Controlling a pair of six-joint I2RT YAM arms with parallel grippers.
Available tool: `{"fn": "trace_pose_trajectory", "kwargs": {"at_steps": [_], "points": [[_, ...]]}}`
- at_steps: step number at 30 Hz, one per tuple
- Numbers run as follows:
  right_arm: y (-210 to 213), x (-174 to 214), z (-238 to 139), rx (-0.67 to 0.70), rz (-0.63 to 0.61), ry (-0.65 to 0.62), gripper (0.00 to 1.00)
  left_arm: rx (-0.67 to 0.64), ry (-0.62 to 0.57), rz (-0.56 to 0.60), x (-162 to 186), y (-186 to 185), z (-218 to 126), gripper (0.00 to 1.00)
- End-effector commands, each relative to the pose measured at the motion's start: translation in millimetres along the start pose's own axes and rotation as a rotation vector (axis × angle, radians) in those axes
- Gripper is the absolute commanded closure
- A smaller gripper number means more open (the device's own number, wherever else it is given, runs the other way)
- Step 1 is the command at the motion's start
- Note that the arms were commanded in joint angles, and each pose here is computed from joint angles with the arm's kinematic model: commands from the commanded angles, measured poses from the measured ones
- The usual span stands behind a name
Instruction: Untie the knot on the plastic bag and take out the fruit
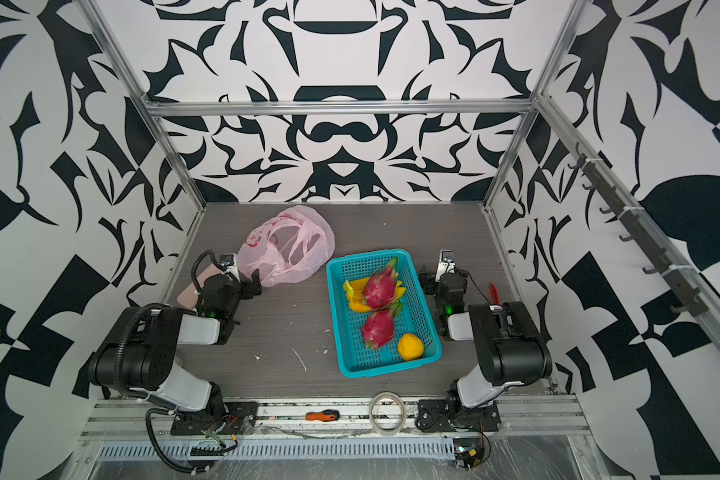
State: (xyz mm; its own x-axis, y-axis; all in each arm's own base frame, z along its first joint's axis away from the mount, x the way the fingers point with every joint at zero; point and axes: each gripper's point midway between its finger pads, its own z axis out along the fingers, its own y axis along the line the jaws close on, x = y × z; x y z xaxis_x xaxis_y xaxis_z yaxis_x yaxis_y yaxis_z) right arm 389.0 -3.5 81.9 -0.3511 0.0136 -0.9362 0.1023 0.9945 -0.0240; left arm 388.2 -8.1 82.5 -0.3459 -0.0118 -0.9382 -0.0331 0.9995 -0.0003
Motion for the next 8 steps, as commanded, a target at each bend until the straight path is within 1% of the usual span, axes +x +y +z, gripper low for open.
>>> {"fn": "trace_pose_trajectory", "kwargs": {"at_steps": [1, 8], "points": [[2.8, 4.4, -0.5, -0.01, -0.023, 0.024, 0.01, 0.003, -0.02, 0.001, -7.4, 0.1, 1.8, 0.01], [2.5, 3.8, -2.2, -0.01, -0.019, 0.017, 0.01, 0.002, -0.02, 0.001, -7.6, 0.2, 1.8, 0.01]]}}
